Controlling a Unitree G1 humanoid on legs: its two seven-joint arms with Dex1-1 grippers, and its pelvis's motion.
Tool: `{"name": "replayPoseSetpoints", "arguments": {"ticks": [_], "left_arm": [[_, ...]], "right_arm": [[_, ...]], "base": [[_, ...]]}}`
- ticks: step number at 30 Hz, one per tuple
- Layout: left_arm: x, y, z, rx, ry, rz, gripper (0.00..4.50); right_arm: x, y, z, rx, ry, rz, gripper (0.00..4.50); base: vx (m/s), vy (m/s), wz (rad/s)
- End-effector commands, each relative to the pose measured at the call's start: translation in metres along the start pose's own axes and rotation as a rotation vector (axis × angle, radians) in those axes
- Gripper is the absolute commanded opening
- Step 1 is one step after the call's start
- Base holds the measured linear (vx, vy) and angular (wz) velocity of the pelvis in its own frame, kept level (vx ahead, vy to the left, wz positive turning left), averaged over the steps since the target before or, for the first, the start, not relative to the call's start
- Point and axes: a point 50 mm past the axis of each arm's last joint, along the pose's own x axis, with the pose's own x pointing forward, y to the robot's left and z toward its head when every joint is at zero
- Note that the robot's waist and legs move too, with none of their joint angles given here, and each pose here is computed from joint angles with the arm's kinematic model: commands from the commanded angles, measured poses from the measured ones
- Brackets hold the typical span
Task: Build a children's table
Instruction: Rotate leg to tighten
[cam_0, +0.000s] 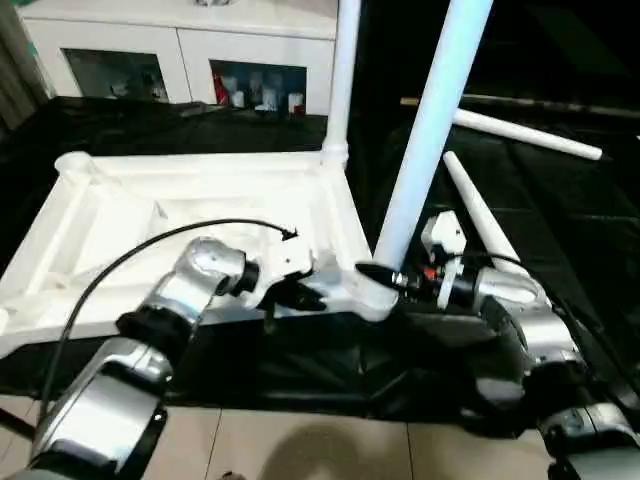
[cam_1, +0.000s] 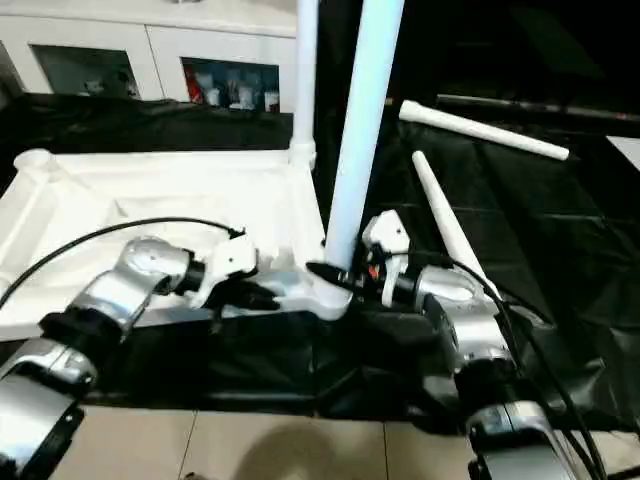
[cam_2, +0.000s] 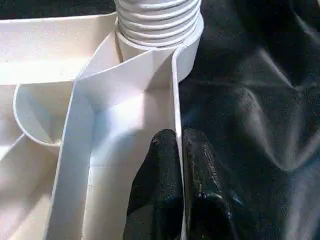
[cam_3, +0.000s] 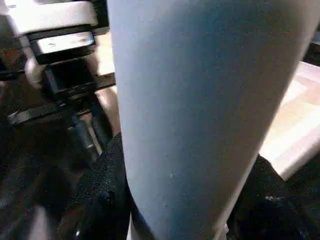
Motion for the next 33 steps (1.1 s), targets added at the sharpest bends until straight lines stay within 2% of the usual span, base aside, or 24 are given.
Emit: {"name": "replayPoseSetpoints", "arguments": {"ticks": [1,7,11,18,21,22,23,25,27,29,33], "left_arm": [[-0.006,-0.002,0.013,0.07,-0.045,-0.074,0.0],[-0.007,0.002,0.01,0.062,-0.021,-0.021,0.0],[-0.007,0.007,0.007,0.043,-0.006,0.058,0.0],[-0.009,0.006,0.003,0.042,0.001,0.055,0.0],[-0.01,0.008,0.004,0.032,-0.004,0.081,0.0],[-0.009,0.011,0.004,0.011,-0.006,0.119,0.0],[-0.009,0.011,0.004,0.009,-0.006,0.122,0.0],[-0.007,0.015,0.004,-0.031,-0.008,0.178,0.0],[0.0,0.023,0.007,-0.143,-0.038,0.299,0.0],[0.002,0.025,0.008,-0.17,-0.043,0.328,0.0],[0.021,0.033,0.019,-0.328,-0.055,0.504,0.0]], "right_arm": [[-0.018,0.015,-0.057,0.152,0.243,0.004,1.9],[-0.02,0.015,-0.061,0.162,0.246,-0.028,1.9],[-0.022,0.011,-0.07,0.194,0.23,-0.125,1.9],[-0.023,0.011,-0.07,0.192,0.229,-0.142,1.9],[-0.022,0.003,-0.068,0.185,0.235,-0.241,1.9],[-0.02,-0.006,-0.066,0.177,0.24,-0.349,1.9],[-0.02,-0.007,-0.066,0.176,0.24,-0.357,1.9],[-0.018,-0.016,-0.065,0.185,0.24,-0.475,1.9],[-0.015,-0.027,-0.063,0.221,0.24,-0.645,1.9],[-0.013,-0.029,-0.063,0.231,0.241,-0.681,1.9],[0.001,-0.036,-0.058,0.297,0.234,-0.84,1.9]], "base": [[0.0,0.0,0.0],[0.0,0.0,0.0],[0.0,0.0,0.0],[0.0,0.0,0.0],[0.0,0.0,0.0],[0.0,0.0,0.0],[0.0,0.0,0.0],[0.0,0.0,0.0],[0.0,0.0,0.0],[0.0,0.0,0.0],[0.0,0.0,0.0]]}}
